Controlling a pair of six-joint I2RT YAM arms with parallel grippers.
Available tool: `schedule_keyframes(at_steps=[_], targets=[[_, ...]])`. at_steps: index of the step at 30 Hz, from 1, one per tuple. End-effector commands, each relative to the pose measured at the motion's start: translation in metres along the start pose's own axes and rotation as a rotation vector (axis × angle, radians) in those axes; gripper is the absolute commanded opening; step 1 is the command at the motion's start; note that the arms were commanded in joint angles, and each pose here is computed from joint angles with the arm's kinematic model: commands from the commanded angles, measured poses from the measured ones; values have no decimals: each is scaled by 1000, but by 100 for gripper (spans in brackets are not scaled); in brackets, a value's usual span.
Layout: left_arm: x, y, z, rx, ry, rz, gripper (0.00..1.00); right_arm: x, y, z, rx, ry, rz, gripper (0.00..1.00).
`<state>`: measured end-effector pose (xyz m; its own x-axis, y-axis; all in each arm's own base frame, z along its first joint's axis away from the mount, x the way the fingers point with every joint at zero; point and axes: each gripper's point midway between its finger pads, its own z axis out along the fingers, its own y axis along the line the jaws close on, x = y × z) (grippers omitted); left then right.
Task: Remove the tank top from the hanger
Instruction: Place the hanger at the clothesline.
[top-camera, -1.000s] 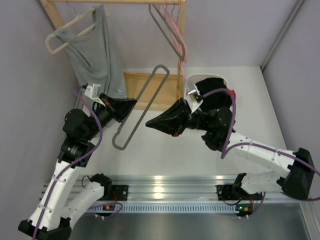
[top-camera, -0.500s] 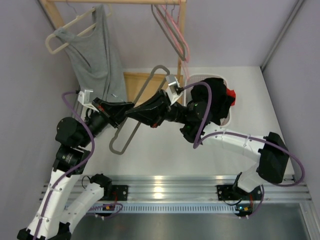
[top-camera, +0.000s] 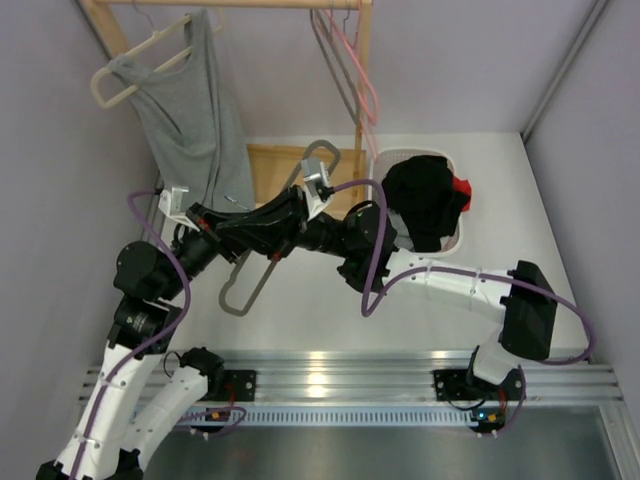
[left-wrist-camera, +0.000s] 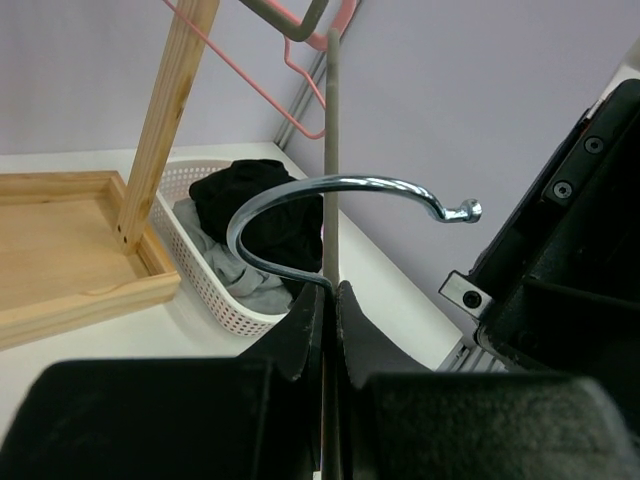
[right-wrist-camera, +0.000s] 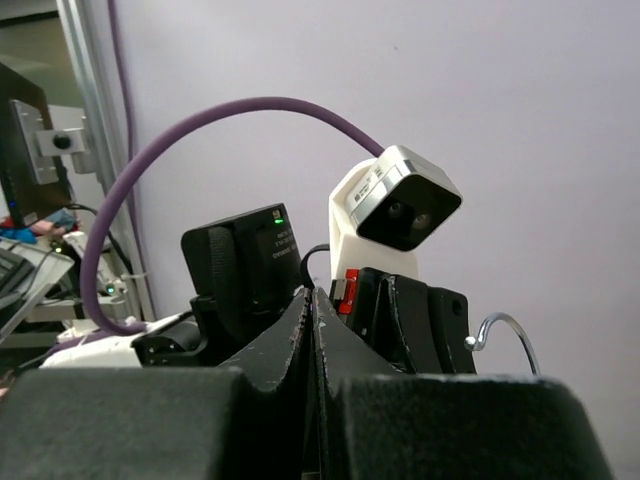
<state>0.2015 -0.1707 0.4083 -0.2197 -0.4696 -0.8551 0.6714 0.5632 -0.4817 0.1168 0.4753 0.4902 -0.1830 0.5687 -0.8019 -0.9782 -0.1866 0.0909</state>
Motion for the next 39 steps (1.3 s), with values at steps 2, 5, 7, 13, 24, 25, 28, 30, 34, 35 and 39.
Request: schedule_keyframes(at_steps=[2, 5, 7, 13, 24, 25, 28, 30, 34, 35, 39], targets=[[-7, -12, -4, 48, -32, 18, 0, -12, -3, 14, 99, -27, -122, 0], [-7, -14, -6, 58, -29, 13, 0, -12, -13, 14, 177, -30, -162, 0], [-9, -17, -8, 66, -35, 13, 0, -13, -24, 12, 237, -30, -188, 0], [-10, -27, -11, 106, -25, 17, 0, -31, -51, 3, 398, -101, -245, 0], [-11, -55, -28, 215, -8, 44, 0, -31, -72, 2, 480, -101, -312, 0], [-11, -55, -28, 216, -9, 45, 0, -32, -73, 3, 482, -101, -313, 0], [-8, -58, -31, 232, -1, 52, 0, -34, -74, 3, 485, -104, -317, 0], [-9, -57, -32, 225, -9, 53, 0, -35, -76, 1, 500, -104, -321, 0], [-16, -65, -37, 242, -32, 77, 0, -35, -83, -5, 539, -96, -342, 0], [-18, -66, -38, 244, -38, 84, 0, -36, -83, -7, 543, -96, -345, 0], [-24, -68, -43, 237, -71, 109, 0, -42, -85, -17, 575, -99, -363, 0]])
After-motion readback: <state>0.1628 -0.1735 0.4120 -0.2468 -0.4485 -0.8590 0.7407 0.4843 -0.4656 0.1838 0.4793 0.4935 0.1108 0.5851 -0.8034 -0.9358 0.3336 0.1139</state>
